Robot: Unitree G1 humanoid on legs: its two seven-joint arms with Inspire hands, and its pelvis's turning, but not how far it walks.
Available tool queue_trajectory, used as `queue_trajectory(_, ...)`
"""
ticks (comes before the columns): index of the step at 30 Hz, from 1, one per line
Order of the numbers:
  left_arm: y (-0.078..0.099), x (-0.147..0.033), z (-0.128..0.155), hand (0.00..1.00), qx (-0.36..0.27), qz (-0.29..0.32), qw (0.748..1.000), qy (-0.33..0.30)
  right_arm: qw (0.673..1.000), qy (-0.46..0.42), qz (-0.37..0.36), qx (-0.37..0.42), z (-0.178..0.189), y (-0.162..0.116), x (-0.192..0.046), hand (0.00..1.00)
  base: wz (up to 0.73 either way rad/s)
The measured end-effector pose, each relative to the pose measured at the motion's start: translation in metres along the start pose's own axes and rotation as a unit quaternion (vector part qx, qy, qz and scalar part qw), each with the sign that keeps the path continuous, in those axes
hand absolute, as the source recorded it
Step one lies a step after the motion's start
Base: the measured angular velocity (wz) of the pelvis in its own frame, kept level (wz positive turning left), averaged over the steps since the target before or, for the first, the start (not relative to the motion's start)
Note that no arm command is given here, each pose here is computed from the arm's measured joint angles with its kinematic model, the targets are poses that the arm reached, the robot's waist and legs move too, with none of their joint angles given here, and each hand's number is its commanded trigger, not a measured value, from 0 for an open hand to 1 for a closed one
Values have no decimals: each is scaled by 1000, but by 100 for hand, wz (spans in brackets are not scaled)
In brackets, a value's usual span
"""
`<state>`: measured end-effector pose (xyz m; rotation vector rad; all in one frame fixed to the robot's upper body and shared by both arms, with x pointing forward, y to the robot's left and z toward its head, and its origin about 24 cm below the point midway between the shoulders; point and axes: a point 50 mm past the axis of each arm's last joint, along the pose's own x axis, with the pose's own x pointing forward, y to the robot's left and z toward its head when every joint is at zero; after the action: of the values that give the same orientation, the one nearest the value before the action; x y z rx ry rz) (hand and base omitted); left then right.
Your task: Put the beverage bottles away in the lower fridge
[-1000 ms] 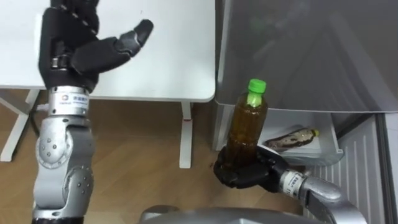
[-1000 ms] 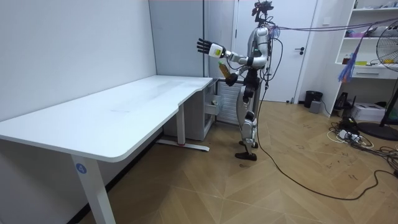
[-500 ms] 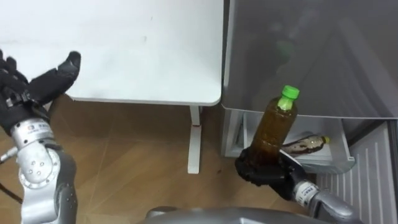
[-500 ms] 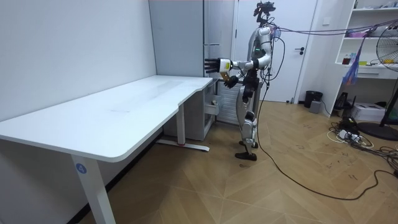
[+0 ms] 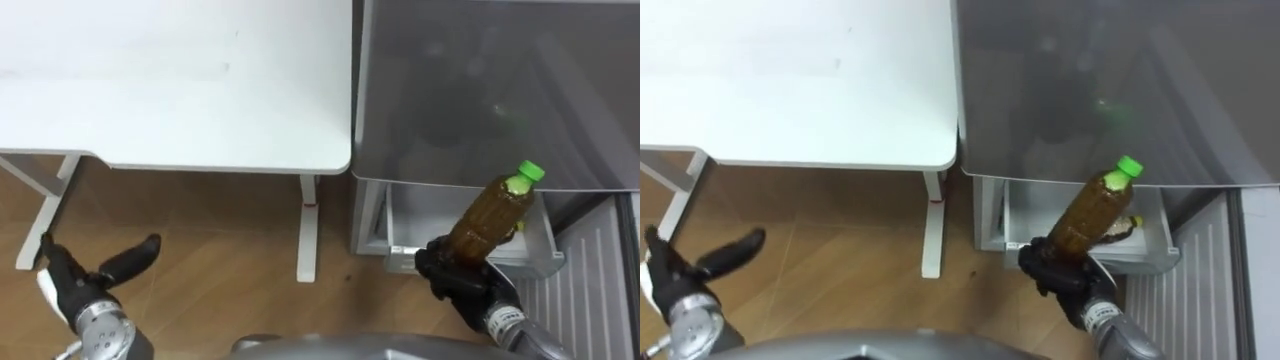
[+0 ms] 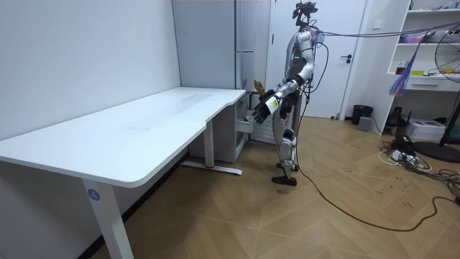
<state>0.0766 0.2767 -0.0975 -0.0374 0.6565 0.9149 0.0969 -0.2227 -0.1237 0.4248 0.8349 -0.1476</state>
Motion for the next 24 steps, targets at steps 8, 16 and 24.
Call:
queue_trajectory(8, 30, -11, -60, 0, 87, 10, 988, 130, 998, -14, -25, 64, 3, -1, 1, 100, 2)
queue_trajectory(16, 60, -34, -104, 0, 167, -13, 956, 239, 994, -25, -21, 102, 7, 0, 3, 100, -3)
queue_trajectory(24, 52, -44, -119, 0, 272, -117, 914, 278, 973, -47, -24, 225, 16, 3, 12, 100, 0)
